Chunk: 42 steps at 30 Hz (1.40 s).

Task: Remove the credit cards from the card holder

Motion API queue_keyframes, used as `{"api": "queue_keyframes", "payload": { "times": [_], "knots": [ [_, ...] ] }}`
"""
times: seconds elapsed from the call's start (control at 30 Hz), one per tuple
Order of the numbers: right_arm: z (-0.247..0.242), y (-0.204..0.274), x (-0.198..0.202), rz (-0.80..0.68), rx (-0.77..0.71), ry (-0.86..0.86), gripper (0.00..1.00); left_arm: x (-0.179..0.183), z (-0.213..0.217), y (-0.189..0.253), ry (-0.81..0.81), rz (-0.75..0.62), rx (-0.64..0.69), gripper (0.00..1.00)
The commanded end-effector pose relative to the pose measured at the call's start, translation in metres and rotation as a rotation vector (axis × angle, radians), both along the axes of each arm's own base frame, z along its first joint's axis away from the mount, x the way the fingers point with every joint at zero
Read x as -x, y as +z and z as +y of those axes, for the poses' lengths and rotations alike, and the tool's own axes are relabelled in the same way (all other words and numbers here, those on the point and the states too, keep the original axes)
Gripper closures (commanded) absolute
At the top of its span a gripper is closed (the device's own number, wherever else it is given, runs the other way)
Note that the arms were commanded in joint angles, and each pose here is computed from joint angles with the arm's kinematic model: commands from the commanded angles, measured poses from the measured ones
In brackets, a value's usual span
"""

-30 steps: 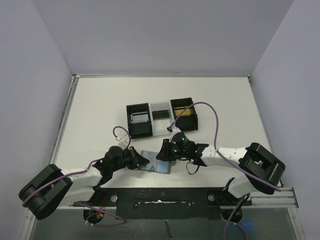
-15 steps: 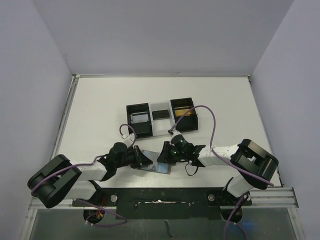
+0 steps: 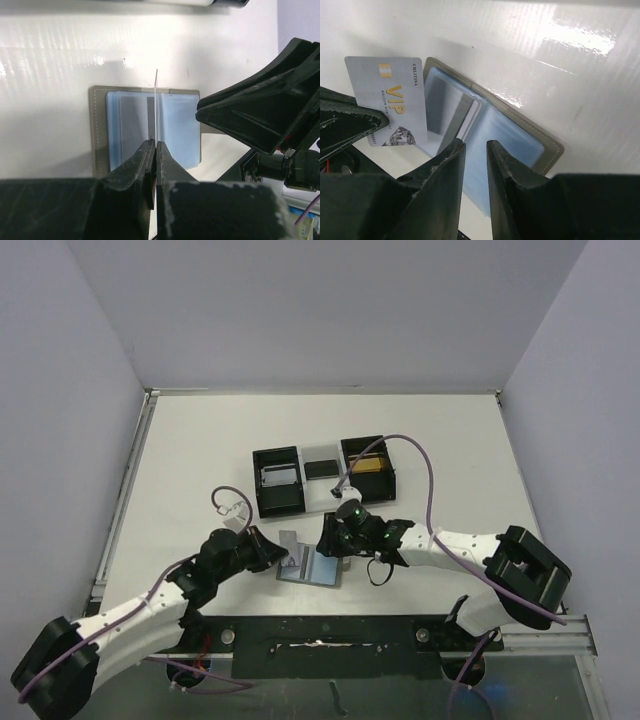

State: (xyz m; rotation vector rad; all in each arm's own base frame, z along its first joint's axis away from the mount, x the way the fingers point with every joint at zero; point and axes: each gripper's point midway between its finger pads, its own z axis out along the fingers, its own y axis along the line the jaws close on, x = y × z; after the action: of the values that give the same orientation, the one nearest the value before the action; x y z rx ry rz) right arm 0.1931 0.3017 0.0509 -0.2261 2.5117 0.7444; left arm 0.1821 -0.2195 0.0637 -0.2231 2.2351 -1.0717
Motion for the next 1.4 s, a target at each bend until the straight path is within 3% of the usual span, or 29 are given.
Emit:
{"api": "queue_keyframes", "payload": {
  "times": [0.0,0.2,0.4,0.53,0.73,0.93,1.17,1.37],
  "knots": [
    [0.021,0.031,-0.008,-0.084,-0.033,0.049,0.74,-0.007,0.026,0.008,0.108,-0.055,-0.052,1.00],
    [0.058,0.026,-0.001,-0.049,-0.088,0.124,0.74,-0.009,0.047,0.010,0.198,-0.054,-0.097,1.00],
    [0.026,-0.013,0.001,0.004,0.026,0.071,0.71,-0.005,0.038,0.014,0.144,-0.048,-0.084,1.00],
    [0.017,-0.005,-0.005,-0.014,0.002,0.095,0.67,-0.007,0.034,0.022,0.117,-0.060,-0.089,1.00],
    [0.008,0.064,-0.012,-0.219,-0.163,0.124,0.37,-0.007,0.025,0.040,0.054,-0.110,-0.070,1.00],
    [-0.023,0.093,-0.026,-0.387,-0.207,-0.014,0.12,-0.007,-0.005,0.083,-0.095,-0.203,0.121,1.00],
    [-0.048,0.133,-0.015,-0.589,-0.480,-0.101,0.02,0.001,-0.016,0.119,-0.159,-0.294,0.323,1.00],
    [-0.051,0.144,-0.008,-0.600,-0.506,-0.076,0.00,0.002,-0.013,0.131,-0.133,-0.323,0.400,1.00]
  ]
}}
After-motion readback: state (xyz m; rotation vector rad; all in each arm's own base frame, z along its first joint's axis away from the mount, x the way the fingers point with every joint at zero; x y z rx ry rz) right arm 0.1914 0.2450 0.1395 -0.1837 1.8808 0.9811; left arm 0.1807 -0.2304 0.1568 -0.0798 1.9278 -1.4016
